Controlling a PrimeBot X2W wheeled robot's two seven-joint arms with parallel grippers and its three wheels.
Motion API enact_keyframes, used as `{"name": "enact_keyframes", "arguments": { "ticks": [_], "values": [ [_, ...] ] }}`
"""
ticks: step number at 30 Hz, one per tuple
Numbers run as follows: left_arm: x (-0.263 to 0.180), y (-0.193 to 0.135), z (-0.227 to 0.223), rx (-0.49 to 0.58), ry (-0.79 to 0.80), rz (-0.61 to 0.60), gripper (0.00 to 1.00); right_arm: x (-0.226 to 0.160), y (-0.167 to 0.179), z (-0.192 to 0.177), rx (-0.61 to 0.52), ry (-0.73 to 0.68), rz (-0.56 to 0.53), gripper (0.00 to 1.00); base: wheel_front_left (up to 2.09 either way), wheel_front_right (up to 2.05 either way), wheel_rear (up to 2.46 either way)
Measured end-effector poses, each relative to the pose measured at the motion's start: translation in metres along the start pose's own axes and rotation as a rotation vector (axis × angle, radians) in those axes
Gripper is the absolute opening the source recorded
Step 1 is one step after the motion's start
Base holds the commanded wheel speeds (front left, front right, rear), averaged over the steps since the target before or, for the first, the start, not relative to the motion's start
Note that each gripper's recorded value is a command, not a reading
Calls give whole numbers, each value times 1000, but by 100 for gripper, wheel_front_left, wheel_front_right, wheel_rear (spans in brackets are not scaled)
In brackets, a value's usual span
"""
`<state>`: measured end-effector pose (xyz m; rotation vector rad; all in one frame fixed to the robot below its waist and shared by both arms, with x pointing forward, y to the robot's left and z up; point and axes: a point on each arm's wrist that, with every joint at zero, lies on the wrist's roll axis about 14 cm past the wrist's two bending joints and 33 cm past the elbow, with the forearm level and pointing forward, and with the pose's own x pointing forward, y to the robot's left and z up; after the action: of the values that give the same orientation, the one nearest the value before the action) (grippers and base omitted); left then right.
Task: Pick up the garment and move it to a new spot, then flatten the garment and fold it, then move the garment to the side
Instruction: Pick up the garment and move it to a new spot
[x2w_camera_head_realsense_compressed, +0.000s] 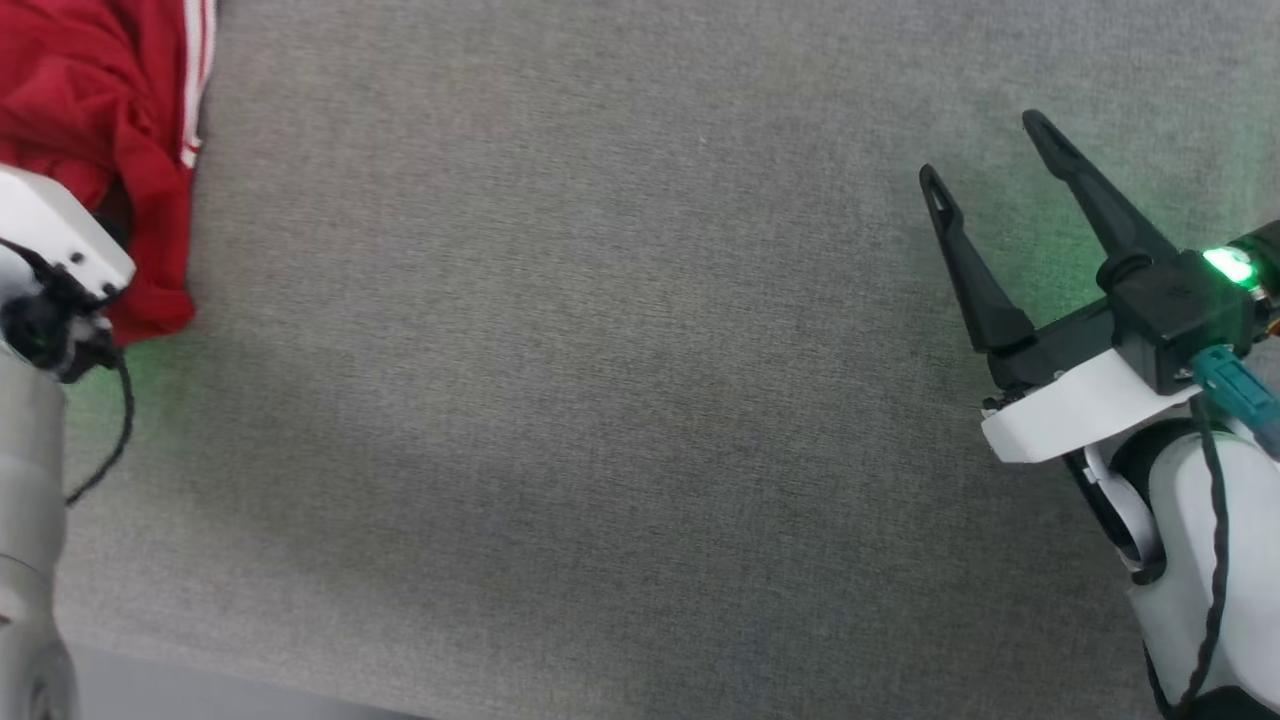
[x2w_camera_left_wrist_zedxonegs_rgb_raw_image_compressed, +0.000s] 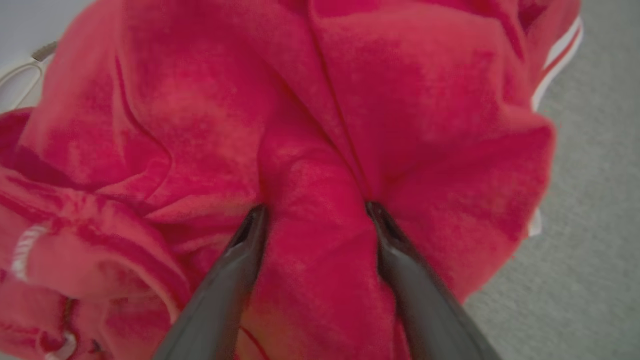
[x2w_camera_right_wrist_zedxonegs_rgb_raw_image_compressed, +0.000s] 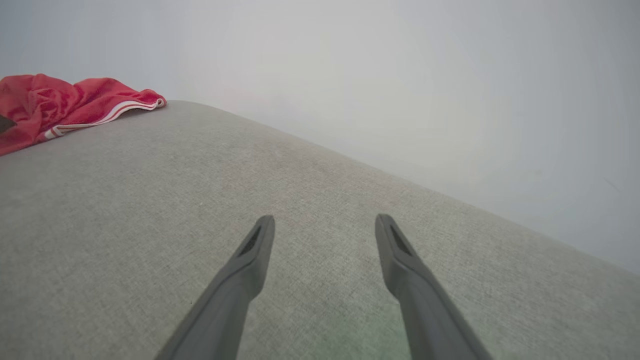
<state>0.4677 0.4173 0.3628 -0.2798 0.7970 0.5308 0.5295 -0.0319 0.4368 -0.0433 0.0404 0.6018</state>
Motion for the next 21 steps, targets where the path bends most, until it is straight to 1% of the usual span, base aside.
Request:
{"name": "enact_keyframes", "arguments": {
  "ticks": [6, 9, 11, 12, 13, 18, 21],
  "values": [
    [13, -7, -12, 7, 126, 7, 100, -2, -7, -9, -3, 27, -10, 100, 0, 0, 0],
    [17, -8, -16, 14, 165, 18, 100, -4, -10, -12, -6, 37, -15, 100, 0, 0, 0],
    [19, -9, -19, -2, 182, 20, 100, -4, -10, -12, -6, 38, -17, 100, 0, 0, 0],
    [19, -9, -19, -2, 185, 21, 28, -4, -11, -13, -5, 41, -18, 100, 0, 0, 0],
    [20, -9, -19, -6, 177, 21, 0, -4, -11, -13, -5, 42, -19, 100, 0, 0, 0],
    [18, -13, -8, 5, 91, -6, 0, -2, -12, -9, -6, 31, -26, 100, 0, 0, 0],
    [11, -11, 6, 43, 21, -14, 0, 0, -12, 0, -6, 8, -31, 100, 0, 0, 0]
  ]
}}
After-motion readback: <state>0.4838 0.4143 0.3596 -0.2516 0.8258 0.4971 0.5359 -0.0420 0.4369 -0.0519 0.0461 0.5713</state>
